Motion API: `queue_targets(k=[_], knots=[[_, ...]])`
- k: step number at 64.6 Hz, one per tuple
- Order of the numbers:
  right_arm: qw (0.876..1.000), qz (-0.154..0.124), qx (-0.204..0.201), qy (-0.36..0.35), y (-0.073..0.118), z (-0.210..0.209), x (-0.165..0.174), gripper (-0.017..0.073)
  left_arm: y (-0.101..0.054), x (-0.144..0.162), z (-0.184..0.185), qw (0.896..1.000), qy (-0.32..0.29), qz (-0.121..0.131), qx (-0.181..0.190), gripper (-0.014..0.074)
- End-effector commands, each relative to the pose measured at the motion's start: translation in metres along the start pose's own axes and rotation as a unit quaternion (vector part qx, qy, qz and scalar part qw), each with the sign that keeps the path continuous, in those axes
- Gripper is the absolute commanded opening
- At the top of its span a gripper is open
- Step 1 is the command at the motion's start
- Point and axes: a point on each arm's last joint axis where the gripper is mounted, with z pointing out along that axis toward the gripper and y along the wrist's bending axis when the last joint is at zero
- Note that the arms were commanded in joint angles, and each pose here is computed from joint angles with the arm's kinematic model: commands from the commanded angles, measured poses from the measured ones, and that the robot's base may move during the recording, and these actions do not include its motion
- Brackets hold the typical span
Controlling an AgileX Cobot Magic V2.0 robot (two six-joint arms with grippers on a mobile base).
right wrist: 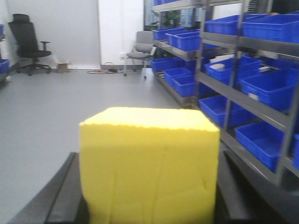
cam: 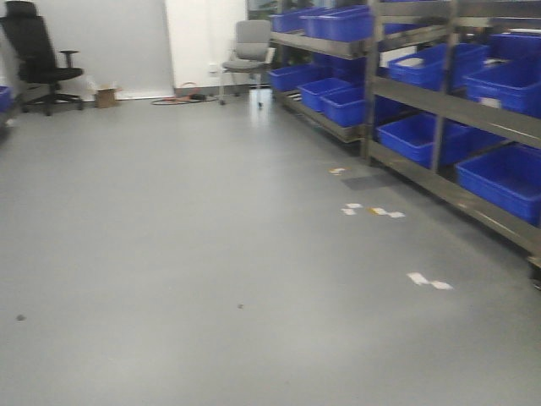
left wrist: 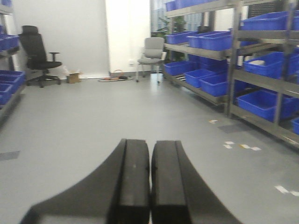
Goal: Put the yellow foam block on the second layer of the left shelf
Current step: 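Turn the base toward the shelving rack of blue bins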
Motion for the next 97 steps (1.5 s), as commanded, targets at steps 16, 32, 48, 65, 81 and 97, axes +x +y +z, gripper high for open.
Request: queue_targets(k=[16,32,48,65,81,97], knots=[[0.998,-0.004,0.0,-0.058,0.0003,0.0002,-0.0172,0.0438,0.0001,0.0005,-0.0013,0.999,-0.037,-0.004,0.002,0.0124],[0.998,-0.004,0.0,-0.058,0.0003,0.0002,-0.0172,0.0438,0.0001,0.0005,-0.0013,0.999,-0.037,-0.004,0.002,0.0124],[0.998,-0.004,0.0,-0.058,0.0003,0.0002,-0.0172,0.0438,0.0001,0.0005,-0.0013,0.999,-0.037,-0.004,0.002,0.0124],[0.998,-0.004,0.0,-0.058,0.0003,0.0002,-0.0172,0.0438,0.0001,0.0005,-0.0013,0.999,-0.037,-0.004,0.002,0.0124],[0.998,-0.004,0.0,-0.058,0.0003,0.0002,-0.0172,0.0438,0.0001,0.0005,-0.0013,0.999,-0.037,-0.004,0.002,0.0124],[0.998,-0.004,0.0,-0.058,0.0003,0.0002,-0.0172,0.0438,0.0001,0.0005,-0.0013,0.999,-0.037,-0.004,0.002,0.0124]])
